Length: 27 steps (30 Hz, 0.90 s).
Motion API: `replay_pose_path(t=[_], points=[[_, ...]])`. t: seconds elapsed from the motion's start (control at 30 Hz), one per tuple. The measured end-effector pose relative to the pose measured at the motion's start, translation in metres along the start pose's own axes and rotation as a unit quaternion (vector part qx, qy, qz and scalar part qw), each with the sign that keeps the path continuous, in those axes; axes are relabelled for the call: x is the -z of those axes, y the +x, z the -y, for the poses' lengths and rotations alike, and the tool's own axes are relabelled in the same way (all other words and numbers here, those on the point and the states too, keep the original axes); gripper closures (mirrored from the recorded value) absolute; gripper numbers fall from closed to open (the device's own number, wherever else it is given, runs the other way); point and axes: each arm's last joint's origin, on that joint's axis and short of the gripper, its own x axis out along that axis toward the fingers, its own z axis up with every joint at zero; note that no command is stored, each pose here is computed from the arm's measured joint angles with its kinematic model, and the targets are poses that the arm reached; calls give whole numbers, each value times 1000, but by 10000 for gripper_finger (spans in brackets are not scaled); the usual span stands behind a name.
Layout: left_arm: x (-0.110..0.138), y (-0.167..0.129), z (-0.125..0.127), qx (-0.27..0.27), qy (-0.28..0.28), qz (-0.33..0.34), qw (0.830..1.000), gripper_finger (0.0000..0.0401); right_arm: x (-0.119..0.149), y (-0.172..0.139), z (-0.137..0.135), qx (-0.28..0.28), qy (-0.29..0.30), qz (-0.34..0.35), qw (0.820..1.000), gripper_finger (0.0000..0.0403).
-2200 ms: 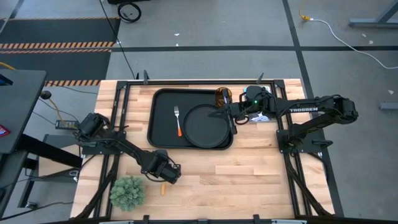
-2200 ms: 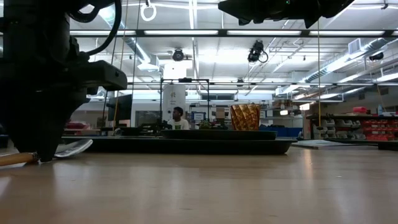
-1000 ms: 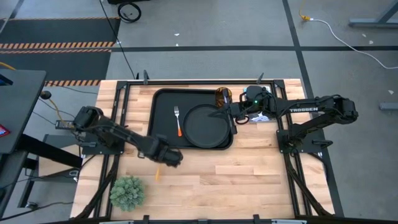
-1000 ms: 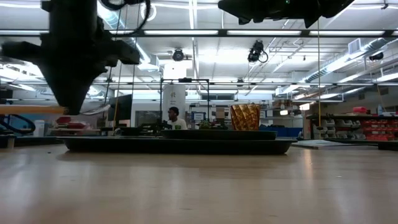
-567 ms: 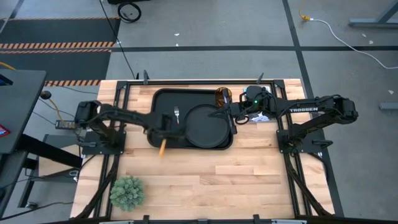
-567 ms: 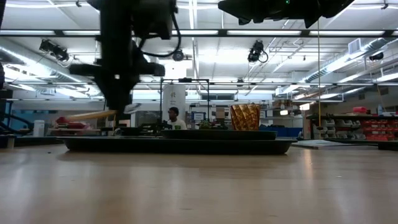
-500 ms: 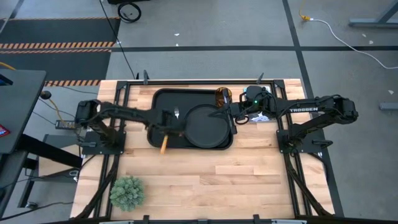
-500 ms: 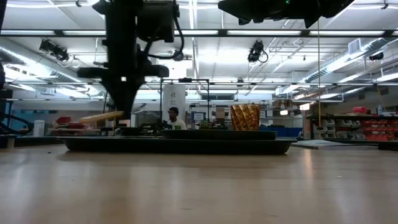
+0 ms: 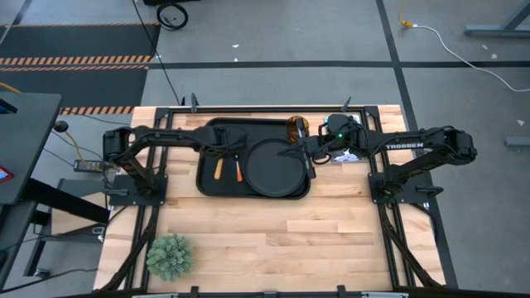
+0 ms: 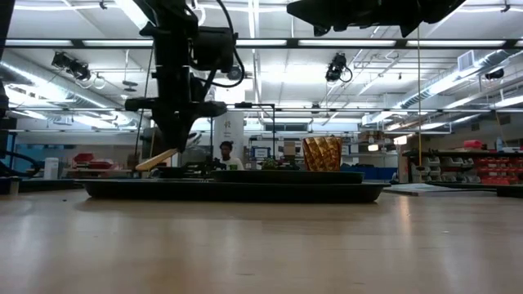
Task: Pick and place plate/cup/fork/spoon on tray
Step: Put the light brown spoon on the black tray on the left side of the orange fork
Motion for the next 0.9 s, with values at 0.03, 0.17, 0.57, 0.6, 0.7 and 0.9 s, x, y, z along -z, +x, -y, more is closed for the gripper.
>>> replay_pose_path(t=[0.03, 0.17, 0.57, 0.6, 0.7, 0.9], points=[[-1, 1, -1, -2, 4, -1, 1000, 358, 0, 0, 0, 0, 2, 0, 1000, 399], [-4, 8, -2, 8, 4, 9, 1000, 358, 0, 0, 0, 0, 9, 0, 1000, 399], [7, 50, -23, 35, -28, -50, 998, 358, 1, 0, -2, -1, 12, -10, 1000, 399], [6, 51, -23, 38, -31, -53, 997, 358, 1, 0, -2, -1, 12, -10, 1000, 399], [4, 52, -24, 47, -45, -66, 996, 358, 1, 0, -2, -1, 11, -9, 1000, 399], [-2, 56, -29, 56, -64, -92, 992, 358, 1, 0, -2, -1, 8, -10, 1000, 399]])
